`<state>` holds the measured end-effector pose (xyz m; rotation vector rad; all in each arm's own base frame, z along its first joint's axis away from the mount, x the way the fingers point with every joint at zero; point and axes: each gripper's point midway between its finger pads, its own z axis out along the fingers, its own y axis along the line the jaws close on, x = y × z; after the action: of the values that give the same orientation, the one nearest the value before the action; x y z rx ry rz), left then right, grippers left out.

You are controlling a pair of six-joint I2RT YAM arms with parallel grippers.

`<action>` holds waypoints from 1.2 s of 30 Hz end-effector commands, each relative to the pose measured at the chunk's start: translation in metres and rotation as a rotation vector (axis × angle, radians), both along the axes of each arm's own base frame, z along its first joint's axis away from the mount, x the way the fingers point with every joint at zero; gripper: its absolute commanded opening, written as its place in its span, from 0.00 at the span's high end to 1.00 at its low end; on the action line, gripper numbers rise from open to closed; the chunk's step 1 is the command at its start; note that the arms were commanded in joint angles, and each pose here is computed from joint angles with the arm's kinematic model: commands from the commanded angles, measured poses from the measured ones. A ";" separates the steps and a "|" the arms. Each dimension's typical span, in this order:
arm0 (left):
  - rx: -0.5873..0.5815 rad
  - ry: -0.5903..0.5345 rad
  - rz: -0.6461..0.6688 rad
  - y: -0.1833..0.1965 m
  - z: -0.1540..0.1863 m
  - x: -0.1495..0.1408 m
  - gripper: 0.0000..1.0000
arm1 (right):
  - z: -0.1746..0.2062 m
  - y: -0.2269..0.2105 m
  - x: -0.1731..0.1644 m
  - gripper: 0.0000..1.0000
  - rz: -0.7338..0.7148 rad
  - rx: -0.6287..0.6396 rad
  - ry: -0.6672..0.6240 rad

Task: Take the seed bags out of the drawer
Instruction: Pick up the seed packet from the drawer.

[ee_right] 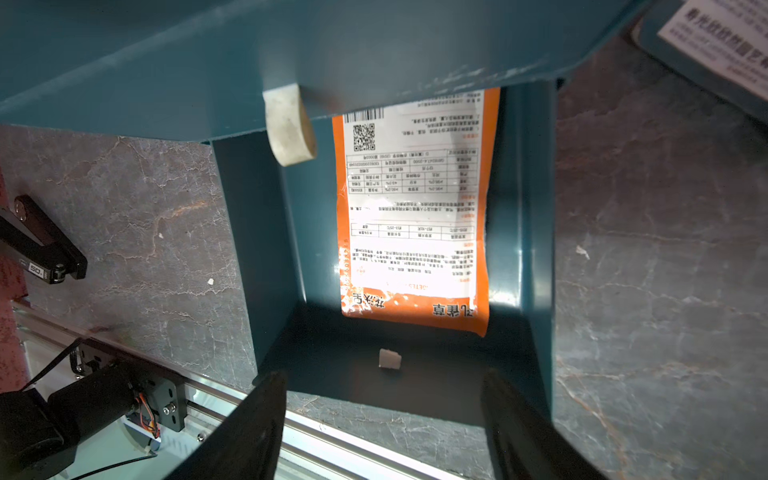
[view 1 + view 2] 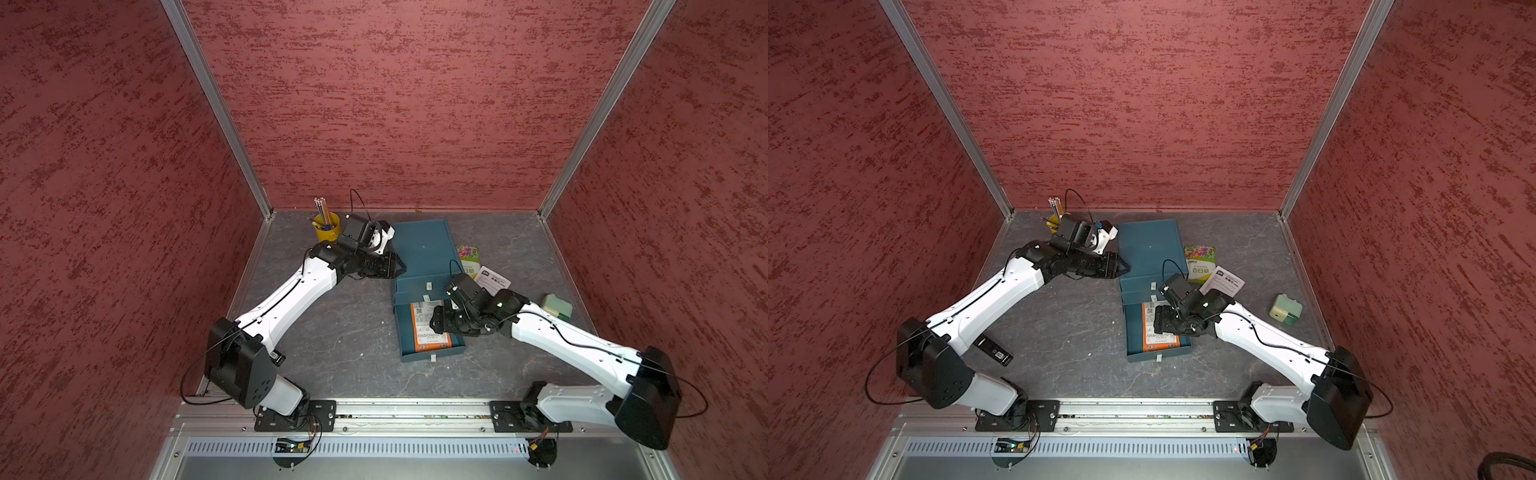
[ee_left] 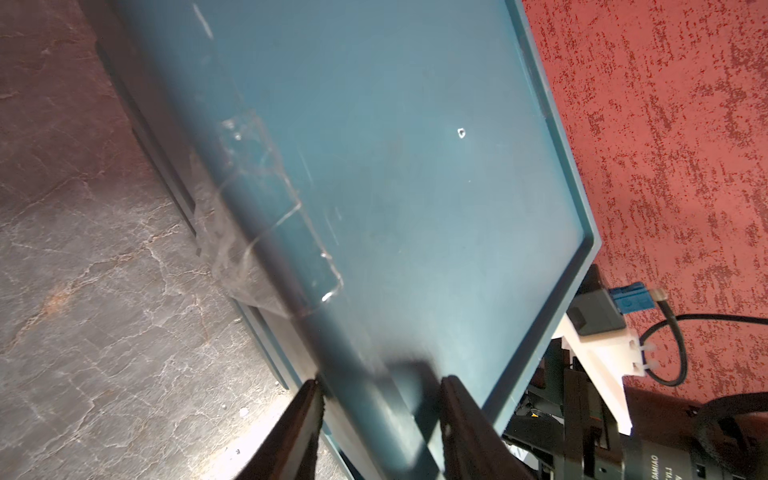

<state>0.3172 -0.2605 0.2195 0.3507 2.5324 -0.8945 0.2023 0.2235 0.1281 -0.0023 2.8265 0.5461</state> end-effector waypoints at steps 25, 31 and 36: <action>0.206 0.178 0.010 0.018 -0.074 -0.017 0.52 | -0.055 -0.009 0.016 0.34 -0.023 -0.165 -0.036; 0.208 0.175 0.007 0.019 -0.073 -0.017 0.52 | -0.061 -0.004 0.017 0.35 -0.029 -0.211 -0.064; 0.204 0.180 -0.002 0.018 -0.074 -0.019 0.52 | -0.069 -0.002 0.019 0.36 -0.036 -0.279 -0.075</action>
<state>0.3224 -0.2640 0.2192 0.3441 2.5301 -0.9002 0.2078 0.2186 0.0541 -0.0535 2.8611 0.1934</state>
